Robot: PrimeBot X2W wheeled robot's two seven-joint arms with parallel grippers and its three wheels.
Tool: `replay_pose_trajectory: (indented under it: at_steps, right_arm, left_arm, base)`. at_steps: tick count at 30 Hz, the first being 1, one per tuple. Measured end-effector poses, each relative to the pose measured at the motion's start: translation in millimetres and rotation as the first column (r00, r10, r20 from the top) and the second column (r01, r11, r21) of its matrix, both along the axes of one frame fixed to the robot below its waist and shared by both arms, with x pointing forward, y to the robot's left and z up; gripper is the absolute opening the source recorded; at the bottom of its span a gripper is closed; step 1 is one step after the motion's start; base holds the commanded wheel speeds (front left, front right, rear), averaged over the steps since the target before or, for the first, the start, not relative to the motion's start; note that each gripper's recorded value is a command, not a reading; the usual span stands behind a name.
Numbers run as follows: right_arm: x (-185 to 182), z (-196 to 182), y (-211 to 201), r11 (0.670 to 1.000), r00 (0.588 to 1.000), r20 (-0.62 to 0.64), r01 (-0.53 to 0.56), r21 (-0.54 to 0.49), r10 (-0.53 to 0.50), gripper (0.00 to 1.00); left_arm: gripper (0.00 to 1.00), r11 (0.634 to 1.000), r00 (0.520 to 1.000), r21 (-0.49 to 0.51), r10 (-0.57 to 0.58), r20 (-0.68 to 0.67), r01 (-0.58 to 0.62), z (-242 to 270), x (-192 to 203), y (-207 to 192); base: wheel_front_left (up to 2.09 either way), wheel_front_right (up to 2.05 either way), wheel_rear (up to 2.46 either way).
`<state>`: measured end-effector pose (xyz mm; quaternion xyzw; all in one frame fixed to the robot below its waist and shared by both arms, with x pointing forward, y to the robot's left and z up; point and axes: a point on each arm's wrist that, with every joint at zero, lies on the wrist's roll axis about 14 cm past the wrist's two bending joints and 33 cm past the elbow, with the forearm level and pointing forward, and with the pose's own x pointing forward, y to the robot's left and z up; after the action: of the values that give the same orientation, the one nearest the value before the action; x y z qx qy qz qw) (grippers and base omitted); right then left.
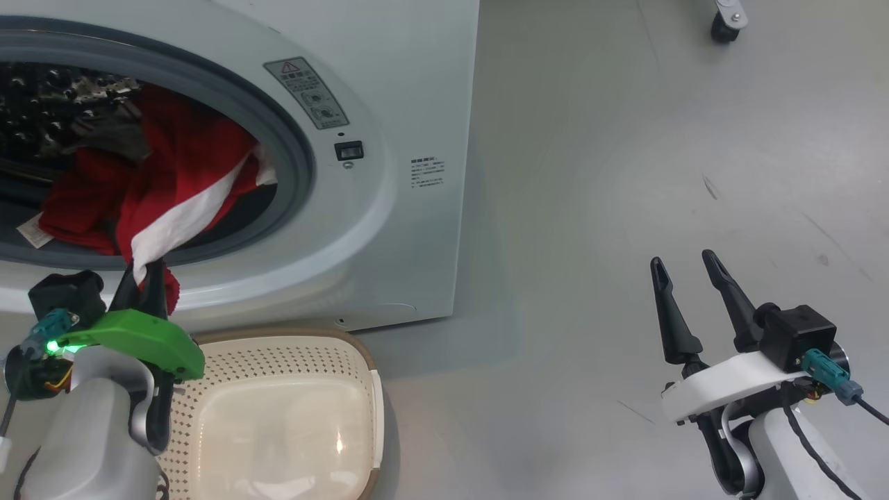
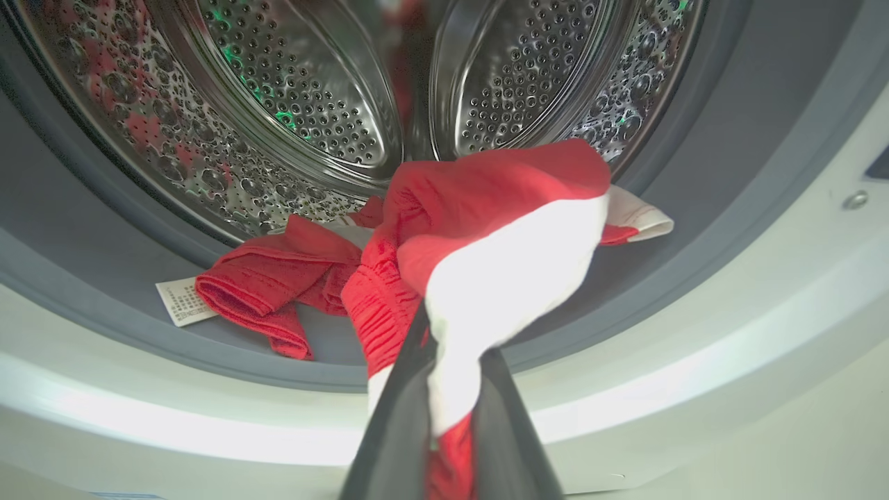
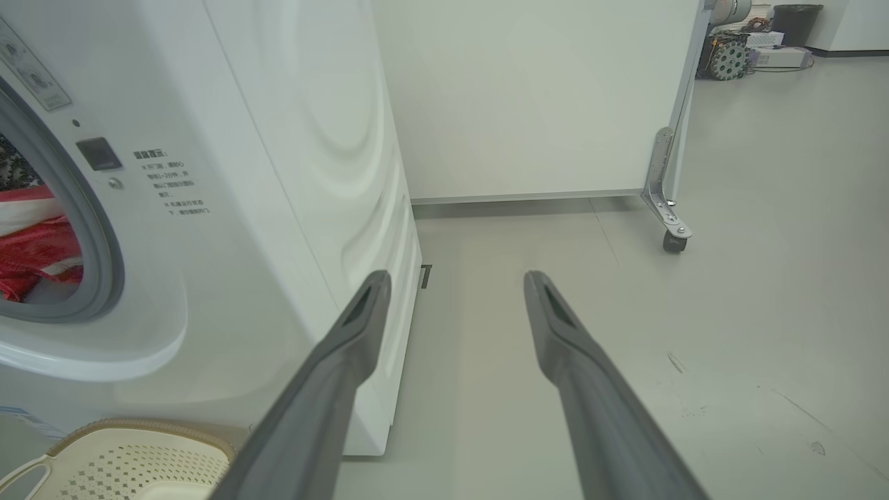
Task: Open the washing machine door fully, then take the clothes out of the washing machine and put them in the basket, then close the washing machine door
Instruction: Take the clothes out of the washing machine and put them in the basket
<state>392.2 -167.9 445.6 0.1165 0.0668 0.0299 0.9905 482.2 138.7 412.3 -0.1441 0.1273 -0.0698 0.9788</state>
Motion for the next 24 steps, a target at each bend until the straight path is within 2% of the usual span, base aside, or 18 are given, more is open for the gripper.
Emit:
replay_pose_trajectory:
  at_steps: [7, 14, 16, 22, 24]
  right_arm:
    - [-1.9, 8.2, 15.4, 0.999, 0.998, 0.024, -0.052, 0.004, 0.051, 1.00]
    - [-1.3, 21.7, 33.3, 0.995, 0.993, 0.064, -0.104, 0.010, 0.103, 1.00]
    - [-3.2, 23.2, 38.8, 0.993, 0.991, 0.067, -0.121, 0.011, 0.120, 1.00]
    - [-3.5, 33.4, 51.1, 0.987, 0.983, 0.091, -0.158, 0.014, 0.156, 1.00]
    - [-3.3, 35.2, 52.9, 0.986, 0.982, 0.095, -0.164, 0.014, 0.162, 1.00]
  left_arm:
    - [0.00, 0.998, 0.994, -0.022, 0.053, 0.094, -0.051, 31.3, -17.6, 16.5]
    - [0.00, 0.997, 0.959, -0.054, 0.062, 0.275, -0.049, 92.0, -25.9, 21.1]
    - [0.00, 0.996, 0.934, -0.067, 0.074, 0.350, -0.053, 118.4, -27.8, 25.1]
    - [0.00, 0.995, 0.811, -0.073, 0.095, 0.578, -0.065, 202.8, -40.3, 38.1]
    - [0.00, 0.996, 0.804, -0.064, 0.082, 0.589, -0.055, 205.3, -45.3, 34.6]
  base:
    - [0.00, 0.00, 0.00]
    - [0.00, 0.00, 0.00]
    - [0.00, 0.00, 0.00]
    - [0.00, 0.00, 0.00]
    - [0.00, 0.00, 0.00]
